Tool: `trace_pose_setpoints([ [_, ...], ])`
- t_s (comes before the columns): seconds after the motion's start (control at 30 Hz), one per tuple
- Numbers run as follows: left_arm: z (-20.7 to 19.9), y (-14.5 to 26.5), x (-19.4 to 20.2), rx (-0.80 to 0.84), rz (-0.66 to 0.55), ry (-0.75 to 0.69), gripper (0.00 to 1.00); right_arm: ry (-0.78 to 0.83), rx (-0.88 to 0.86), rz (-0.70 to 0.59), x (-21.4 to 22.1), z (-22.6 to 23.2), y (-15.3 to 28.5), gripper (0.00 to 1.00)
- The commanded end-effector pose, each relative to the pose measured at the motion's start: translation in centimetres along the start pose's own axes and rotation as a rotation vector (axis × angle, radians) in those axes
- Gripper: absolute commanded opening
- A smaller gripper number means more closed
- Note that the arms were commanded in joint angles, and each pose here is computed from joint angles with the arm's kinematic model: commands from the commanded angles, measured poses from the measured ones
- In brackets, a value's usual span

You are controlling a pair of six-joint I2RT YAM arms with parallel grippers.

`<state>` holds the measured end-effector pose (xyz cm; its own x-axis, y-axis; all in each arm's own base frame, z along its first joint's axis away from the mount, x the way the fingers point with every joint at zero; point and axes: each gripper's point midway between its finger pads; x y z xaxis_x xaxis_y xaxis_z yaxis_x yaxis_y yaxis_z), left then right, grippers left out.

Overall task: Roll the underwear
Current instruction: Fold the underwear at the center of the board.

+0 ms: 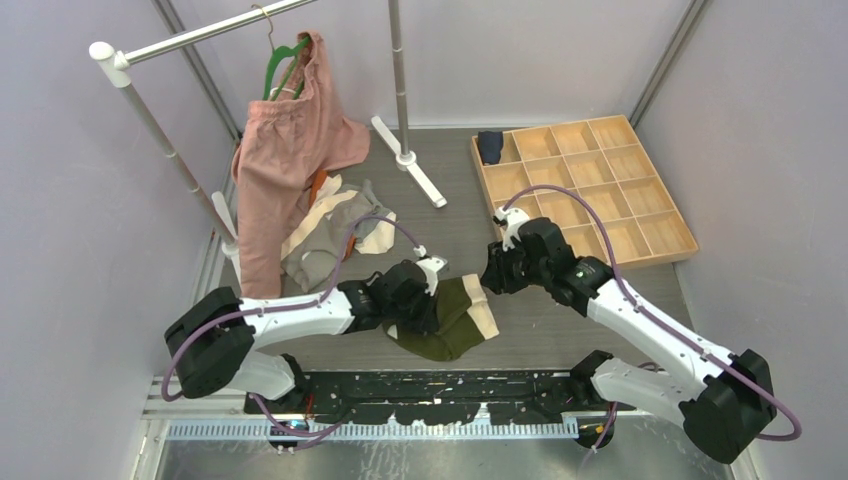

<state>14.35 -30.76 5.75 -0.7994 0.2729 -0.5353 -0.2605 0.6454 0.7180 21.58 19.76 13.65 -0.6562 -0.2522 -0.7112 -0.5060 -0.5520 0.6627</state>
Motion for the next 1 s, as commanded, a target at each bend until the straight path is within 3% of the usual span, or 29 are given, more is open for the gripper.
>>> trace_pose_setpoints([
  [0.0,-1.6,0.7,-1.0,0.069,-0.049,-0.008,0.07,-0.288,-0.011,-0.096,-1.0,0.9,-0.8,0.33],
  [0.17,-2.8,2.2,-2.1,0.125,-0.106,-0.023,0.17,-0.548,-0.037,-0.103,-1.5,1.8,-2.3,0.16],
  [0.27,-3.8,3.1,-3.0,0.158,-0.136,-0.041,0.19,-0.606,-0.050,-0.125,-2.0,2.1,-3.1,0.11],
  [0.4,-3.2,4.0,-5.1,0.100,-0.228,-0.029,0.19,-0.606,0.001,-0.115,-1.9,1.6,-3.6,0.09],
  [0.47,-1.4,3.7,-5.7,0.008,-0.250,-0.002,0.13,-0.602,0.039,-0.071,-0.8,1.3,-4.0,0.08],
  [0.53,0.8,3.1,-5.9,-0.076,-0.243,0.034,0.06,-0.598,0.086,-0.027,0.5,1.0,-4.5,0.09],
  [0.67,2.9,1.5,-5.4,-0.152,-0.214,0.053,0.02,-0.614,0.152,0.067,3.6,0.7,-5.6,0.08],
  [0.97,5.5,0.1,-3.6,-0.239,-0.164,0.079,0.01,-0.624,0.400,0.262,12.5,-2.6,-6.4,0.08],
])
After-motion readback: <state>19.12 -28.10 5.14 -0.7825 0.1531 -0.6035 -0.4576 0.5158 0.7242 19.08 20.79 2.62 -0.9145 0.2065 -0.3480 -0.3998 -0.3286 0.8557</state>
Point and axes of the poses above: each gripper's point midway between its finger pads, its own y axis back along the fingers, its own z axis along the line the jaws close on, x = y × z, and after that the axes turned 4 degrees about y, right-handed
